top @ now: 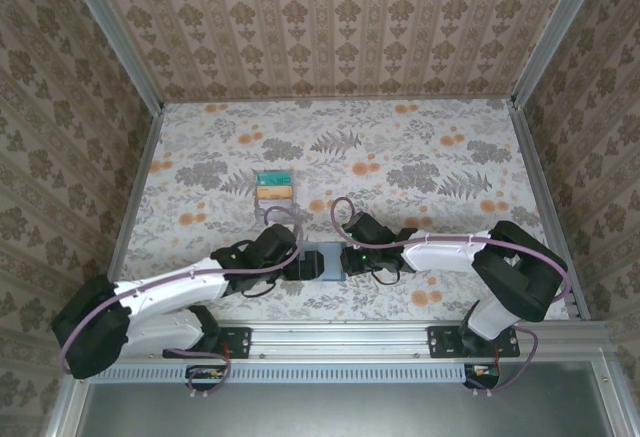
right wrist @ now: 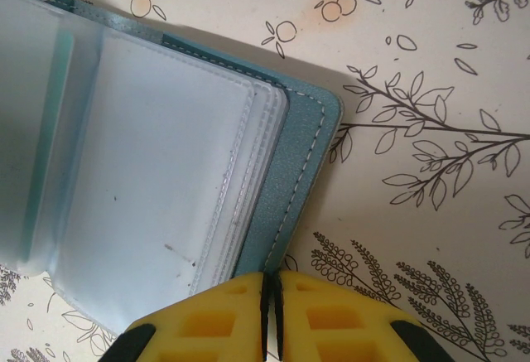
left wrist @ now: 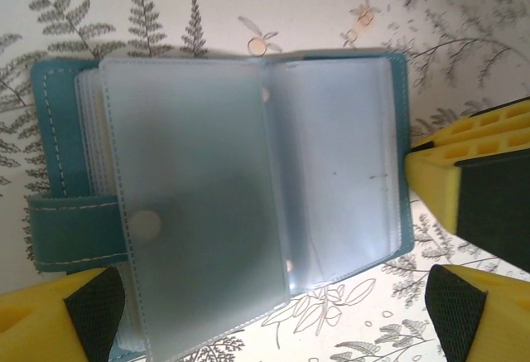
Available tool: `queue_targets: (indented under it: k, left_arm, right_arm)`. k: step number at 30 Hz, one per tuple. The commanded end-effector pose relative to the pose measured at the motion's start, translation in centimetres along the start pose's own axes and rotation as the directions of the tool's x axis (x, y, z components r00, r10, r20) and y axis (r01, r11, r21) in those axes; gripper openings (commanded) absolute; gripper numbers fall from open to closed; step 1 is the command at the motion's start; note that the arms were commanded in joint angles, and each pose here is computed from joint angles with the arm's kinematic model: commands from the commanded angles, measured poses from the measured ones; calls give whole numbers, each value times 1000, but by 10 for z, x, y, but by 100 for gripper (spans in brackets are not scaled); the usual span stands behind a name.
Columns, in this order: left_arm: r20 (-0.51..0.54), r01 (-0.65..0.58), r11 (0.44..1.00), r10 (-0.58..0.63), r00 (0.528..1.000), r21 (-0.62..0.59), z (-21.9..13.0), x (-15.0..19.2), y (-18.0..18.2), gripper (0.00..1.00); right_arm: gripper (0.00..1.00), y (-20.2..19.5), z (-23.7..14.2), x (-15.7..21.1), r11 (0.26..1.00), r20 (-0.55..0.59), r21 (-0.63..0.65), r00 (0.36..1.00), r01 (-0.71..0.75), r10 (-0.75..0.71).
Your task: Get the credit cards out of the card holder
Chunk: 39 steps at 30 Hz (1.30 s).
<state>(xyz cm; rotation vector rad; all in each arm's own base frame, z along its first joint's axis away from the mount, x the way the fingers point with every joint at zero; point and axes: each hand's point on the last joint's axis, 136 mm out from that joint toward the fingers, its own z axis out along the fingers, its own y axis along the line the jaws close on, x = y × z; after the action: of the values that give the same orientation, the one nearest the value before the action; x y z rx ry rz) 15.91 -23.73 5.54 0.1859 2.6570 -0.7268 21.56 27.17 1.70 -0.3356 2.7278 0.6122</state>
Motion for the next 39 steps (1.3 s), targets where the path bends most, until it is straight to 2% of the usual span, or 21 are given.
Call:
queue_targets:
  k: [1,17,22,26,30,35,39]
  left_arm:
    - [-13,-1,1000,1,1000,22,4,2,-7,97]
    - [19,-105,988,103,994,116,3,-11,-56,97]
    - [-20,-125,983,129,991,136,21,-7,-74,96]
    - [-38,-149,978,156,987,148,31,-4,-87,95]
    - [-47,-148,977,157,987,153,36,-3,-91,94]
    - [-24,-148,981,152,988,124,31,-6,-84,92]
    - [11,-117,989,116,993,94,19,-11,-65,83]
  right_arm:
    - [14,2,0,0,1000,2,5,1000,-3,2]
    - [14,0,1,1,1000,8,11,1000,-6,6]
    - [14,-7,-8,-3,999,58,35,998,-19,17]
    - [18,-17,-22,-7,997,112,69,993,-38,30]
    - [20,-23,-37,-12,996,168,68,984,-65,53]
    - [22,-26,-43,-13,995,184,65,981,-79,65]
    - [22,-20,-43,-16,996,188,36,979,-87,78]
